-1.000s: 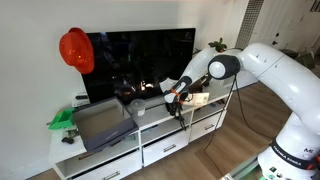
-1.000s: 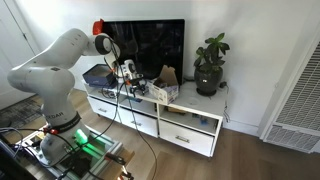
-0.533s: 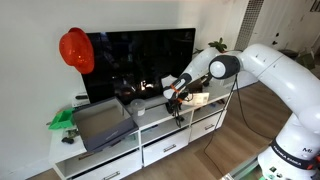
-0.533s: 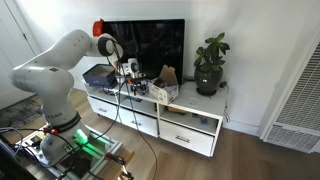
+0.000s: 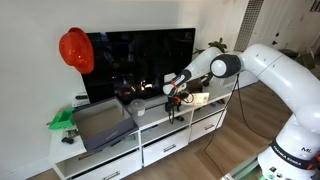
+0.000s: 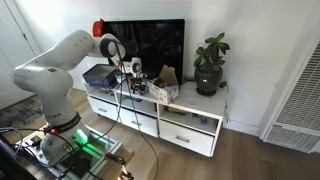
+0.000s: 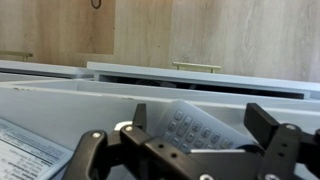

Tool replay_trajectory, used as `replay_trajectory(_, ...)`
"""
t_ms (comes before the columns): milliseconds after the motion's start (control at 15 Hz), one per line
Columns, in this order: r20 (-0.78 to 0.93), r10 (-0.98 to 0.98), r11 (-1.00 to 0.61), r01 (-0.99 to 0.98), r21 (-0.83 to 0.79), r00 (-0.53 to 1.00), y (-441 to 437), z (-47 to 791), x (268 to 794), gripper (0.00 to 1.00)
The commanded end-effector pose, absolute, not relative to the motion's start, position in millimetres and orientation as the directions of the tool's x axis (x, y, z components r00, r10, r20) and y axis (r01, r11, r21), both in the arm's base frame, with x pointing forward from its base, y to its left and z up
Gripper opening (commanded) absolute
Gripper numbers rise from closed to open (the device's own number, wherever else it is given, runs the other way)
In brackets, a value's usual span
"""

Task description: Turn the white object clockwise on the tv stand

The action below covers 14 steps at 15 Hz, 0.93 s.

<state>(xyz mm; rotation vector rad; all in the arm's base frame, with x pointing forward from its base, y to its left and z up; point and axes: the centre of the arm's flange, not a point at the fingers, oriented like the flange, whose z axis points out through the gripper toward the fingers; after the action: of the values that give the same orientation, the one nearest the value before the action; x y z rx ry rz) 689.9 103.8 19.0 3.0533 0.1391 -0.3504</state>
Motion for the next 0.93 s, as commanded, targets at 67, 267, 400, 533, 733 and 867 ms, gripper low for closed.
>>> replay_trajectory(67, -0.082, -0.088, -0.996, -0.09, -0.016, 0.993, 119.9, 15.1, 712.3, 1.0)
replay_trajectory(267, -0.021, -0.189, -0.981, -0.189, -0.038, 0.982, 123.8, 11.6, 719.6, 1.0)
replay_trajectory(400, -0.018, -0.29, -0.956, -0.29, -0.048, 0.957, 126.5, 12.7, 722.8, 1.0)
replay_trajectory(533, -0.02, -0.38, -0.924, -0.38, -0.04, 0.925, 130.5, 14.6, 725.4, 1.0)
replay_trajectory(733, -0.027, -0.512, -0.859, -0.512, -0.018, 0.859, 142.1, 18.1, 727.3, 1.0)
replay_trajectory(867, -0.031, -0.602, -0.798, -0.602, -0.001, 0.798, 153.8, 21.5, 727.4, 1.0)
